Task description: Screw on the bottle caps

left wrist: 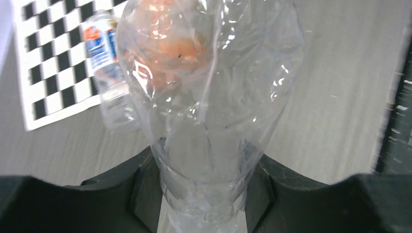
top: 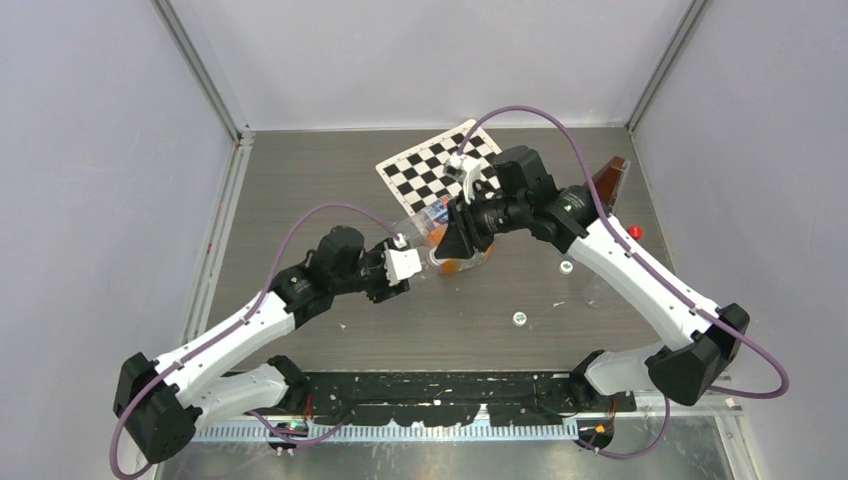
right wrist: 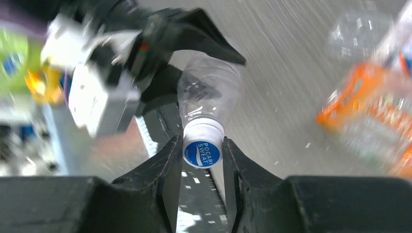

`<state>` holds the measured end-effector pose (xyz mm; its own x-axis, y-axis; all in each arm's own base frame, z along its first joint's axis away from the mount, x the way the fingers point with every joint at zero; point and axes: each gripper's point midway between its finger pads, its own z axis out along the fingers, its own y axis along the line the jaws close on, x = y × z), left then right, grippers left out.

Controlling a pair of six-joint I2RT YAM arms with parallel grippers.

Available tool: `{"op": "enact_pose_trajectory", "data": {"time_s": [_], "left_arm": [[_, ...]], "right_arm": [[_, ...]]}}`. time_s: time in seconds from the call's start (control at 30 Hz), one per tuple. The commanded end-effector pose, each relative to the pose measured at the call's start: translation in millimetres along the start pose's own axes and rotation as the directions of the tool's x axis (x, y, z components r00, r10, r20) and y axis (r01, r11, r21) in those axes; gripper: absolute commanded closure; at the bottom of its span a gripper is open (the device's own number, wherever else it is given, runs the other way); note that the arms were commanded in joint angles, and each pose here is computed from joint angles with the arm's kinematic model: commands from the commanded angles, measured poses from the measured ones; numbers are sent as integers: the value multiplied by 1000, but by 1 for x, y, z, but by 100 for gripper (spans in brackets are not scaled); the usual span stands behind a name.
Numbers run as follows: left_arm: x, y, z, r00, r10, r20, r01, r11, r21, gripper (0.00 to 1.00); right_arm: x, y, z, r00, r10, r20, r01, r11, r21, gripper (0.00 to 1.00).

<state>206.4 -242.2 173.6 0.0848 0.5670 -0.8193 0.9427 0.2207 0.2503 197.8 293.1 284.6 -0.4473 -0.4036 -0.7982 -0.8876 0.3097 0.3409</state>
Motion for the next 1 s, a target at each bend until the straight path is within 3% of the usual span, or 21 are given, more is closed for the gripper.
{"op": "enact_pose_trajectory", "data": {"time_s": [0.0, 0.07, 0.13, 0.17, 0.2, 0.23, 0.27, 0.3, 0.37, 0.47, 0.57, 0.6, 0.63, 0.67, 0.8, 0.97], "left_arm": [[-52, 58, -7, 970, 207, 129, -137, 900, -413, 100], [-56, 65, -9, 960, 262, 100, -176, 841, -512, 100], [-54, 64, -7, 962, 263, 78, -185, 833, -522, 100], [-50, 64, -7, 968, 238, 73, -167, 838, -520, 100], [-43, 61, -7, 974, 219, 56, -162, 847, -506, 100], [-41, 59, -7, 976, 209, 56, -155, 854, -497, 100], [-33, 55, -7, 981, 190, 39, -148, 866, -478, 100], [-27, 52, -8, 985, 171, 32, -138, 877, -460, 100], [-16, 44, -10, 991, 130, 23, -109, 903, -415, 100], [-3, 34, -13, 997, 71, 12, -63, 942, -330, 100], [3, 23, -16, 1000, 28, 13, -24, 972, -232, 100], [4, 19, -17, 1000, 15, 19, -11, 981, -195, 100], [3, 15, -17, 1000, 4, 23, -1, 988, -157, 100], [-3, 10, -18, 999, 2, 44, 3, 994, -106, 100], [-14, -7, -18, 998, 6, 70, -9, 999, 48, 100], [-23, -21, -15, 996, 16, 85, -31, 983, 180, 100]], "right_arm": [[-22, -52, 20, 649, 708, 279, -760, 619, 199, 99], [-20, -59, 27, 518, 799, 306, -855, 493, 162, 99], [-31, -59, 28, 502, 800, 329, -862, 495, 111, 96], [-39, -59, 26, 520, 781, 347, -847, 523, 92, 89], [-46, -55, 21, 571, 740, 355, -808, 583, 84, 84], [-55, -49, 15, 612, 705, 358, -769, 636, 63, 71], [-61, -46, 9, 694, 624, 358, -689, 721, 78, 64], [-64, -39, 4, 728, 590, 349, -648, 759, 69, 49], [-68, -30, -9, 848, 411, 334, -466, 879, 102, 33], [-66, -11, -25, 933, 192, 304, -230, 968, 96, 21], [-45, 2, -32, 963, -159, 218, 145, 986, 79, 20], [-43, 7, -37, 929, -305, 211, 296, 952, 72, 19], [-32, 8, -36, 919, -348, 184, 344, 937, 53, 20], [-30, 13, -40, 861, -473, 186, 475, 879, 36, 20], [-22, 20, -40, 775, -608, 175, 620, 784, -23, 23], [-13, 30, -34, 758, -634, 154, 651, 749, -121, 30]]}}
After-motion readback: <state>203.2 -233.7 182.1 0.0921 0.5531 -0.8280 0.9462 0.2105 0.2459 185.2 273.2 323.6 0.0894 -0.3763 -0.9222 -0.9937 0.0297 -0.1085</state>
